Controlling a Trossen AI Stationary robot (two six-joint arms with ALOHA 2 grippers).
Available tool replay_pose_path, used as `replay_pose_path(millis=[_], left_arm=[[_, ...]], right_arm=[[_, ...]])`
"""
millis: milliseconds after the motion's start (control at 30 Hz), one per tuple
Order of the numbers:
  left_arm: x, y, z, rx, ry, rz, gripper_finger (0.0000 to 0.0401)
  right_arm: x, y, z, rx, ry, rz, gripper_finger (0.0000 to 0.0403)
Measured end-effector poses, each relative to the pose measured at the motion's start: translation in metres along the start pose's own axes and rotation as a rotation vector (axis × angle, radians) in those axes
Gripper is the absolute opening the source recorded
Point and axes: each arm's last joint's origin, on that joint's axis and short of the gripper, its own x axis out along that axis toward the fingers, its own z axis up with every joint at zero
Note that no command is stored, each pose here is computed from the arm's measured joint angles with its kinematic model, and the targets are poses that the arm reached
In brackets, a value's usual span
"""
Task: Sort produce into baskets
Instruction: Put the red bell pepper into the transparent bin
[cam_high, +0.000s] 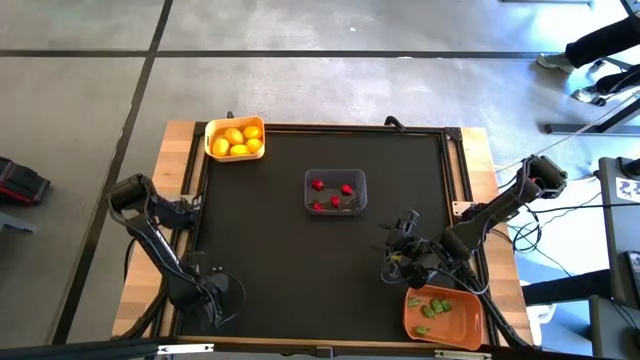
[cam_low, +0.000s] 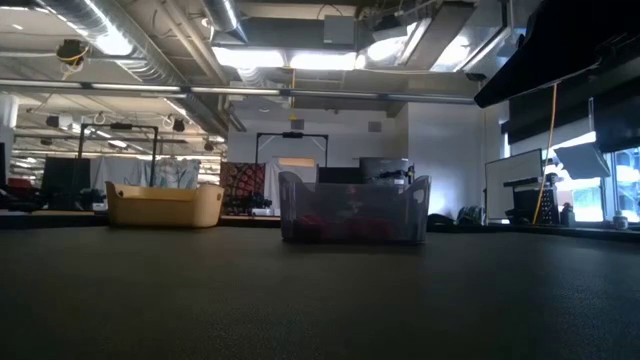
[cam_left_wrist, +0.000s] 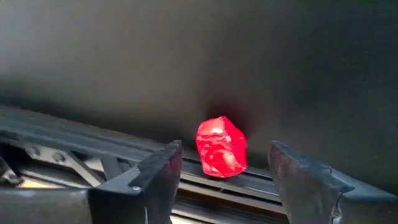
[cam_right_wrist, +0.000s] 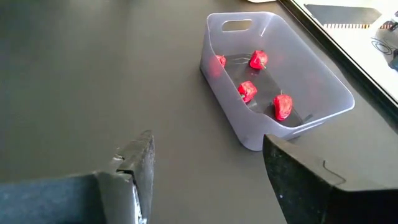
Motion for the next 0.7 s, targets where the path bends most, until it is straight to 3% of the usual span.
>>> replay_pose_path(millis=[300,700], left_arm=[[0.016,0.003,0.0,-0.021,0.039,-0.035,0.0219],[0.018,0.005,0.002,0.018,0.046,-0.036,0.0066]], right_arm=[[0.0,0.0,0.0,-0.001,0.001,0.0,0.0237],[0.0,0.0,0.0,-0.004,0.001,0.0,0.0237]])
